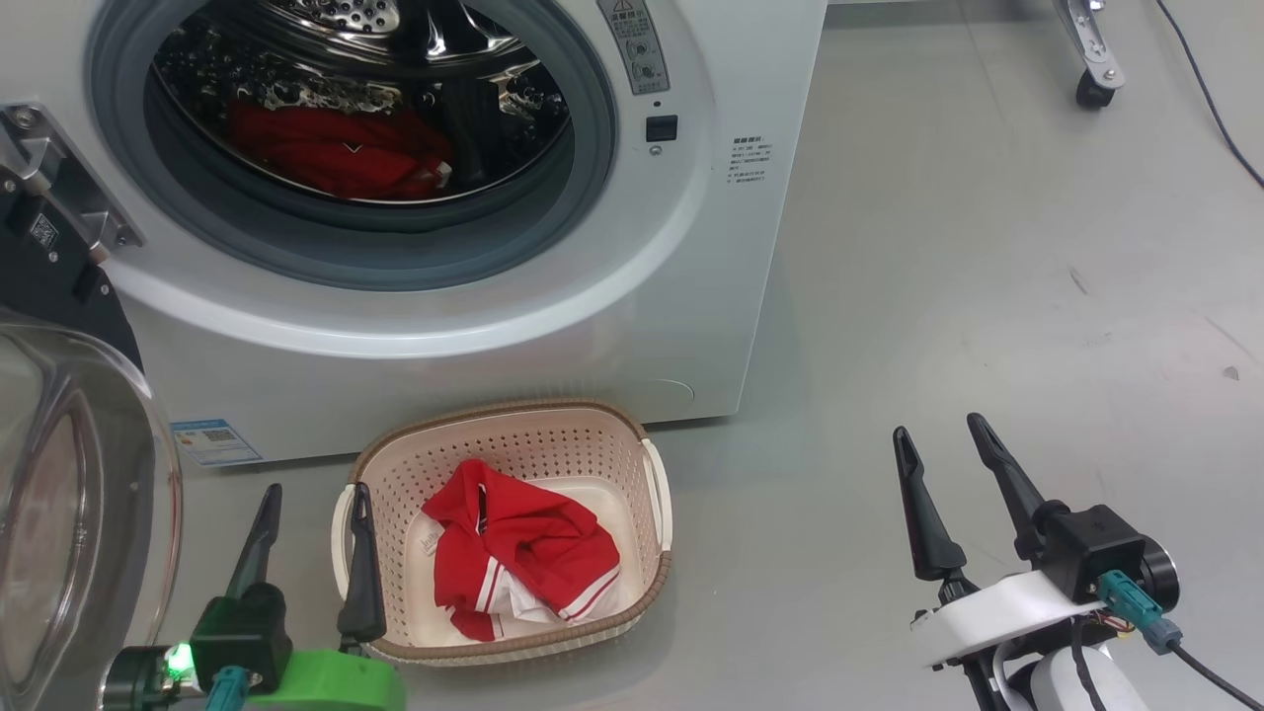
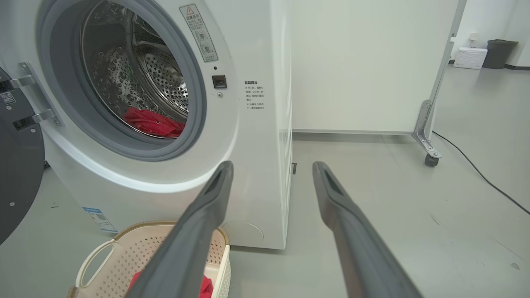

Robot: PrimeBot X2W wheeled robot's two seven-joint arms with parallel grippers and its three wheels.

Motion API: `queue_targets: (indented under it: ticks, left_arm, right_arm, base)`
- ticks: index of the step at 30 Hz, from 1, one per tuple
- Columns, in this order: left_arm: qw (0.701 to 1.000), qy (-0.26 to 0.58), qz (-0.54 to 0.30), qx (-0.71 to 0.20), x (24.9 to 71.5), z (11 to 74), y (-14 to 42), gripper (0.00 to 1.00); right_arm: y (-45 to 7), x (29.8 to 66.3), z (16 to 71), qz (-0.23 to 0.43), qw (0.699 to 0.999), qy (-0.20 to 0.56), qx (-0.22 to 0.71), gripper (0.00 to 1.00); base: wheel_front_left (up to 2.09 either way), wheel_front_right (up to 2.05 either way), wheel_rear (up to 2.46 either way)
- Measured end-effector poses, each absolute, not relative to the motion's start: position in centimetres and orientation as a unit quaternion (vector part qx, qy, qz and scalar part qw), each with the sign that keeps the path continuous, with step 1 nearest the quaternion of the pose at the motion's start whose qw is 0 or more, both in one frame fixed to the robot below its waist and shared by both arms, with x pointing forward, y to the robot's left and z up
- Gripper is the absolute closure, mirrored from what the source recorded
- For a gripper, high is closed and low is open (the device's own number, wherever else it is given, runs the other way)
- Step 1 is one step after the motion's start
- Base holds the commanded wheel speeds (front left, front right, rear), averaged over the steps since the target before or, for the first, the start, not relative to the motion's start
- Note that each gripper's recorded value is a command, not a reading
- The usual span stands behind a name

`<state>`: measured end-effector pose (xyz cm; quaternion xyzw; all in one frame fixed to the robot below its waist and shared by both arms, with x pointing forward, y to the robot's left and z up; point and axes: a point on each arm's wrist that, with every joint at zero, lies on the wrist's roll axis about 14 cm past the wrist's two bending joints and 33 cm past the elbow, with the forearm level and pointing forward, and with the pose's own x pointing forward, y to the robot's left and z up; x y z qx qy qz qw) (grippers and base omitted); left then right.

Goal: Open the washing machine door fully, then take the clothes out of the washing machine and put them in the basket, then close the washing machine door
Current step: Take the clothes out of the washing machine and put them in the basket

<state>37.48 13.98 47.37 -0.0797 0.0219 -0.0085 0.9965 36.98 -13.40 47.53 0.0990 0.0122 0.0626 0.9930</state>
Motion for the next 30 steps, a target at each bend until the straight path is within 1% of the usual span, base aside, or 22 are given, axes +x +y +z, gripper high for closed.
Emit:
queue_targets:
  ticks: [6,11,21,30]
  left_arm:
    - [0.995,0.053,-0.029,-0.081,37.9,46.0,12.5,0.00]
    - [0.992,0.071,-0.057,-0.086,39.8,45.5,10.8,0.00]
    - [0.984,0.109,-0.118,-0.082,46.0,44.3,7.2,0.00]
    - [0.976,0.165,-0.136,-0.046,52.2,41.5,7.4,0.00]
  right_arm:
    - [-12.8,37.1,47.0,0.072,0.992,0.021,0.097,0.00]
    - [-13.0,37.3,46.4,0.067,0.992,0.028,0.099,0.00]
    - [-13.4,39.0,44.7,0.062,0.992,0.049,0.101,0.00]
    - [-13.7,41.3,42.9,0.058,0.990,0.065,0.107,0.00]
  base:
    - [0.00,0.00,0.00]
    - [0.00,0.00,0.00]
    - [0.00,0.00,0.00]
    - [0.00,0.00,0.00]
